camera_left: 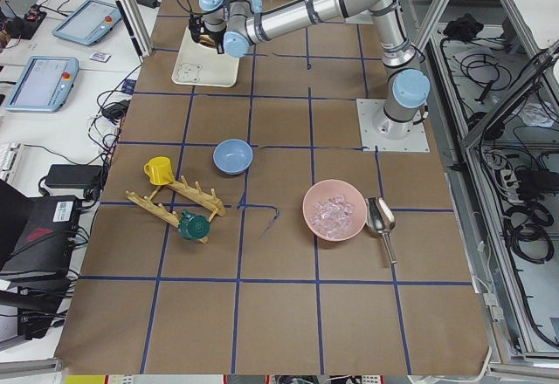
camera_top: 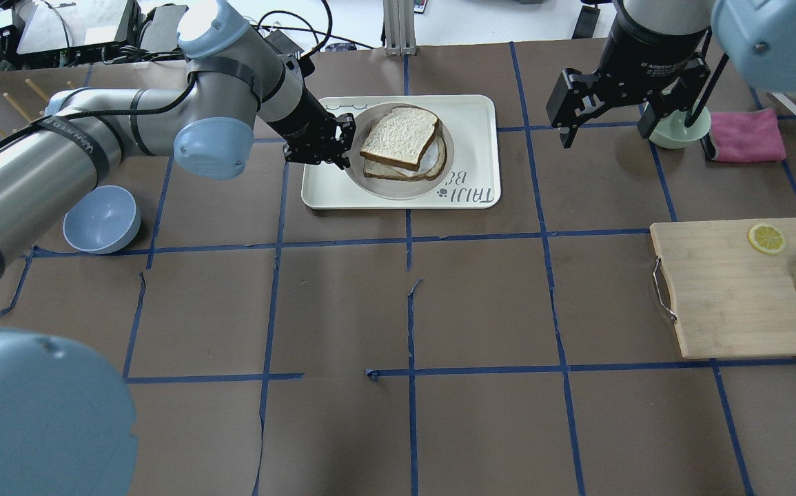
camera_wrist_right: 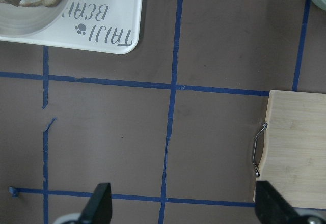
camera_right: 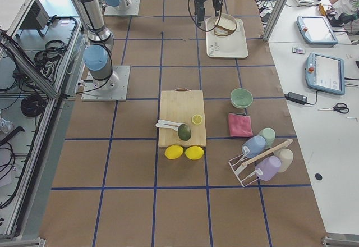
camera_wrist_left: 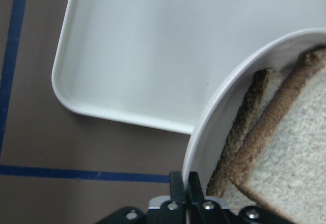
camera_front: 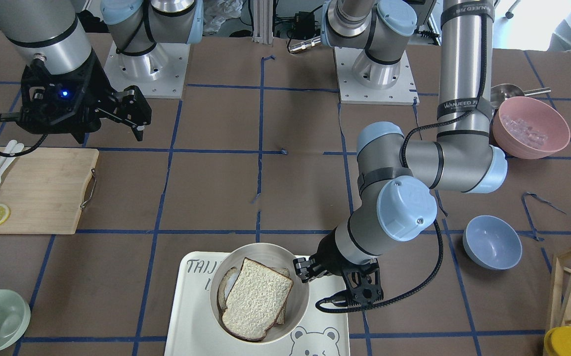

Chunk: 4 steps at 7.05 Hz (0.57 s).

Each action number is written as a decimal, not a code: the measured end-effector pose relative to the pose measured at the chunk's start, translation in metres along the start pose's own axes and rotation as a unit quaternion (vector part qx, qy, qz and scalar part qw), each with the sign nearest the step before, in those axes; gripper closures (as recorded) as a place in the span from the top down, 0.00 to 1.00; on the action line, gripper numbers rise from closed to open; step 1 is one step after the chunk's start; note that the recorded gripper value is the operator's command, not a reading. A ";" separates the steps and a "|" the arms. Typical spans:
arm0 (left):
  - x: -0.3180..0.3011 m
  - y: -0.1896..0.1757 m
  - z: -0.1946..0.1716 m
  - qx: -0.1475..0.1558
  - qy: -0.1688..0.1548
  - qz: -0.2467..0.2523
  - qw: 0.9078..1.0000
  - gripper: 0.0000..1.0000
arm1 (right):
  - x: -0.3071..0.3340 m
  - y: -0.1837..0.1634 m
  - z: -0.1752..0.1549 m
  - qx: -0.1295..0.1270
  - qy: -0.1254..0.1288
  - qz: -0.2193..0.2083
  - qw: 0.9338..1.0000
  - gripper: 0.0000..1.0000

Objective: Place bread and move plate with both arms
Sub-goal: 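Slide the plate with the left gripper onto the bear tray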

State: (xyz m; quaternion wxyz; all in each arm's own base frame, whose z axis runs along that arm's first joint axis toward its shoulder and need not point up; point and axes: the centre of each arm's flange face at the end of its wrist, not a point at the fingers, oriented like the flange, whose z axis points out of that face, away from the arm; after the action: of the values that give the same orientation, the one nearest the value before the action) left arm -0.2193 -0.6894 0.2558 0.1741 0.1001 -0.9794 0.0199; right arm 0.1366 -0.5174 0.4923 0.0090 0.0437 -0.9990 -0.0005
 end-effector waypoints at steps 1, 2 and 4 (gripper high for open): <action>-0.001 -0.015 0.016 0.002 0.001 0.008 1.000 0.00 | 0.000 0.000 0.000 0.001 0.000 0.000 1.000 1.00; -0.003 -0.025 0.030 0.005 0.002 0.016 1.000 0.00 | 0.000 0.000 -0.001 0.001 0.000 0.000 1.000 1.00; -0.008 -0.030 0.050 0.002 -0.001 0.018 1.000 0.32 | 0.000 0.001 -0.002 0.002 0.000 0.000 1.000 1.00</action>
State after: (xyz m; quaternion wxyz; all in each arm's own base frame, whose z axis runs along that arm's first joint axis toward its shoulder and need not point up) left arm -0.2226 -0.7207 0.2060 0.1726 0.0831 -0.9812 0.0251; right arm 0.1365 -0.5164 0.4944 0.0091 0.0436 -0.9990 0.0012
